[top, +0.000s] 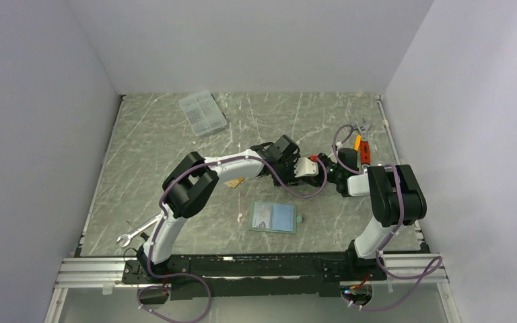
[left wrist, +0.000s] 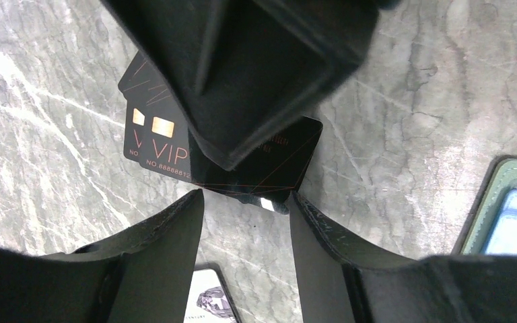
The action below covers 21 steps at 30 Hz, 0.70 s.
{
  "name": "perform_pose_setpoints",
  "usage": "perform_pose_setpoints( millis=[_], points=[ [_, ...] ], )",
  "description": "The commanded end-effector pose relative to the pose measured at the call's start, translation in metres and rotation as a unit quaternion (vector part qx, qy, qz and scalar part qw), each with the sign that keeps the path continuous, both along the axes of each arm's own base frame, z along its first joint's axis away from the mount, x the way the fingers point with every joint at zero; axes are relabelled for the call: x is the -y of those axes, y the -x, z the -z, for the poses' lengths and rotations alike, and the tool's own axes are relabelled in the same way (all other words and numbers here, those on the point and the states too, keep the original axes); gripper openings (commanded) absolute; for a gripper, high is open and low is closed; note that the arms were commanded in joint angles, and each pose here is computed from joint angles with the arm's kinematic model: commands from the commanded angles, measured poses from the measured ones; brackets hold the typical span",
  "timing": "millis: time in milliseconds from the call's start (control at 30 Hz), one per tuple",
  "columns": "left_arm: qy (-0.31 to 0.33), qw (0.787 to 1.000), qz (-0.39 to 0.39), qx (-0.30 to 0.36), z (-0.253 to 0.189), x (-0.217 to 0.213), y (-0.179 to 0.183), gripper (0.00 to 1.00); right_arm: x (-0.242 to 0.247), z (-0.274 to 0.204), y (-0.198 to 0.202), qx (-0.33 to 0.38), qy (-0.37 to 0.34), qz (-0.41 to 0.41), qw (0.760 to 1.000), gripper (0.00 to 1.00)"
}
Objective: Put the credit cards into the card holder
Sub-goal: Pick up the credit card from the center of the board.
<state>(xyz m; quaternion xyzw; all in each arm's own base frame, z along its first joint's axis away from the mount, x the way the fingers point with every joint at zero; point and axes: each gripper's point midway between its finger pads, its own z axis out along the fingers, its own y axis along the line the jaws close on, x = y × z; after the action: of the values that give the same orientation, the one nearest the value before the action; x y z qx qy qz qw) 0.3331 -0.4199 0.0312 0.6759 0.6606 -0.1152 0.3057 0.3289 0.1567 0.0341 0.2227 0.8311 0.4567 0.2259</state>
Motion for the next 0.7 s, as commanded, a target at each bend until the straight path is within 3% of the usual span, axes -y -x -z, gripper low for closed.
perform_pose_setpoints(
  millis=[0,333,667],
  points=[
    [-0.027,1.000,0.001,0.000,0.015,-0.014,0.002,0.56,0.009,-0.027,-0.022,0.060,0.018,-0.003,0.998,0.34],
    [-0.031,0.999,0.007,-0.001,0.018,-0.017,0.005,0.55,0.031,-0.016,-0.045,0.066,0.044,0.029,0.996,0.37],
    [-0.037,0.999,0.012,-0.001,0.020,-0.020,0.006,0.54,0.020,0.004,-0.046,0.051,0.034,0.016,0.998,0.37]
  ],
)
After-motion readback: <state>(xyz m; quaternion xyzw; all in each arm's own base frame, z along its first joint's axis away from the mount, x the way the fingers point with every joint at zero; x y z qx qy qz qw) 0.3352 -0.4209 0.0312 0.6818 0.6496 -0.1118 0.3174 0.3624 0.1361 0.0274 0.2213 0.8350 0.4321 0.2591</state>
